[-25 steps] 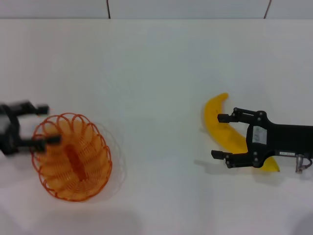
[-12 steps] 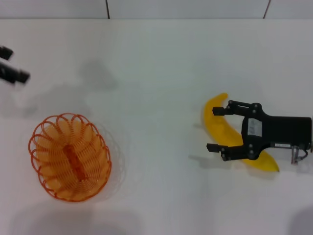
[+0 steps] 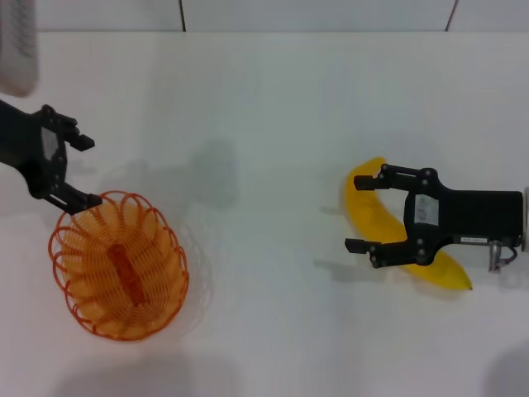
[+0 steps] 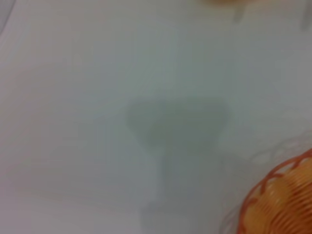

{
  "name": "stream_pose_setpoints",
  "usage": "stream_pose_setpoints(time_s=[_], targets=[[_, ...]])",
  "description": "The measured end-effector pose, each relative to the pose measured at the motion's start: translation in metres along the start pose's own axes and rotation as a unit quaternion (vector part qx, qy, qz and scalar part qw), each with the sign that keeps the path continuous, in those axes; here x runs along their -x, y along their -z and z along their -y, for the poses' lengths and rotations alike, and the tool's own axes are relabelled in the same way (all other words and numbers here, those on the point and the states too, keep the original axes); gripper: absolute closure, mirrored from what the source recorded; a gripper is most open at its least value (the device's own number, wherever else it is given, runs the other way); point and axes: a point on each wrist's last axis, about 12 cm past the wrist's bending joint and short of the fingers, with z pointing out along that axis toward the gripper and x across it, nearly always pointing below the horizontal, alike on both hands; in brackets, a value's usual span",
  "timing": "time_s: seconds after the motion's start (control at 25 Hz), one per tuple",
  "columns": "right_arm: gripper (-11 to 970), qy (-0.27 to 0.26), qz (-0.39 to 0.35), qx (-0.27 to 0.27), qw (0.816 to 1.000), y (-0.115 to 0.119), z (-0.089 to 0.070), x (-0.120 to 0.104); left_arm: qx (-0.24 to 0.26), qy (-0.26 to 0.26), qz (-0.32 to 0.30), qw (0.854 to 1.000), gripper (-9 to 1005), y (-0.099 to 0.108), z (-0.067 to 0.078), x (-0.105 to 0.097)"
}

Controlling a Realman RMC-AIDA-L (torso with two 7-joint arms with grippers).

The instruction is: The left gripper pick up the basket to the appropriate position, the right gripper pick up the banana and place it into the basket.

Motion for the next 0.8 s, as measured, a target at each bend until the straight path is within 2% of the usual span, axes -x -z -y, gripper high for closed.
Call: stream_pose_setpoints(time_s=[0.24, 0.48, 0.64, 0.8], targets=[[77, 0.0, 0.002, 0.001, 1.0, -0.003, 0.001, 0.001, 0.001, -0.029, -0.025, 0.999, 119, -0.023, 0.005, 0.009], [76, 0.0, 0.001, 0.001, 1.0, -0.003, 0.002, 0.002, -0.017, -0.04, 0.014, 0.999, 119, -0.028, 0.008, 0.023], [76, 0.0, 0.0, 0.0, 1.0, -0.003, 0.002, 0.001, -0.028, -0.034, 0.016, 0.999, 120, -0.028, 0.011, 0.02], [77, -0.001, 0.0, 0.0, 1.0, -0.003, 0.002, 0.001, -0.042, -0.005, 0.009, 0.999, 120, -0.033, 0.01, 0.006]])
